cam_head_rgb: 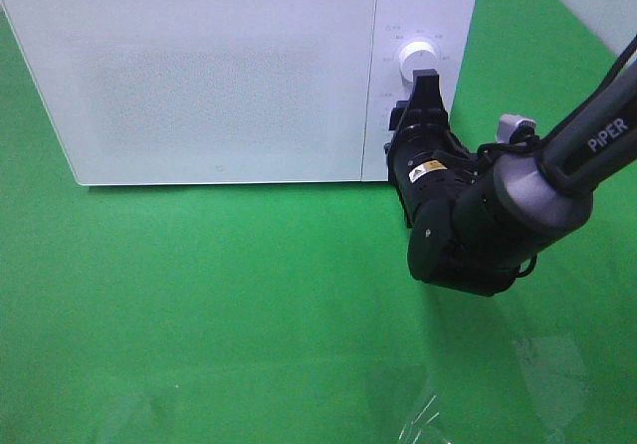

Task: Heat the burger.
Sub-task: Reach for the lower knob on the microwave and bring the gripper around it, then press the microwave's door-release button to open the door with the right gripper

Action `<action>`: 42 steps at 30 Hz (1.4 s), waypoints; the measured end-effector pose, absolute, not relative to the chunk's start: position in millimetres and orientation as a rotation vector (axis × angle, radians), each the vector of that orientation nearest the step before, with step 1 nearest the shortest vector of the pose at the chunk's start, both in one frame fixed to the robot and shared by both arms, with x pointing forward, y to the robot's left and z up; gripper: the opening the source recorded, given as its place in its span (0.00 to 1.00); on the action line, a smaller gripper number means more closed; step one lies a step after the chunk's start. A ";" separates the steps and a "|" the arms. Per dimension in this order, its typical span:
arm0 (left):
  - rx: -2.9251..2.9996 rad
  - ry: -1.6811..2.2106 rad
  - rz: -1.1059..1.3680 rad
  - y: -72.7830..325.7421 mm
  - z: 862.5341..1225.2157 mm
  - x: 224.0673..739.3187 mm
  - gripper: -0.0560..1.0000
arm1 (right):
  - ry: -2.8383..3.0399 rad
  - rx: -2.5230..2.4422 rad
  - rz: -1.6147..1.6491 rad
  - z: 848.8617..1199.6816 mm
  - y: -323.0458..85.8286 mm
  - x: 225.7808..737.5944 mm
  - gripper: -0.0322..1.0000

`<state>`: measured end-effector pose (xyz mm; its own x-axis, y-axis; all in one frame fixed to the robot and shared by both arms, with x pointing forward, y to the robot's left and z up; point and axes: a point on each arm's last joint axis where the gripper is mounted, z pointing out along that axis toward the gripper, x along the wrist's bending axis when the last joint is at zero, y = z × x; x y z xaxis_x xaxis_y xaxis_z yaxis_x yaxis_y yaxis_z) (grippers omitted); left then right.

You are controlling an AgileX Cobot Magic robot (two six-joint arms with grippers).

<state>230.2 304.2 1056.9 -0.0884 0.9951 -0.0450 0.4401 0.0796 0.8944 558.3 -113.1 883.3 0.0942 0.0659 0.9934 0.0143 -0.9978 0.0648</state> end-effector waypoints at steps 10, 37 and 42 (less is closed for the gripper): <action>1.450 1.630 0.964 304.2 1056.9 230.2 0.96 | 0.172 2.290 1.981 883.1 -113.5 555.0 0.66; 1.450 1.630 0.964 304.2 1056.9 230.2 0.96 | 1.512 1.926 1.436 942.2 -123.1 495.0 0.69; 1.450 1.630 0.964 304.2 1056.9 230.2 0.96 | 1.768 1.775 1.326 951.9 -127.8 487.9 0.69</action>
<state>230.2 304.2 1056.9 -0.0884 0.9951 -0.0450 0.4401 0.0796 0.8944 487.9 -127.8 951.9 -0.1875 0.9042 0.3838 0.6217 -0.1933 0.7591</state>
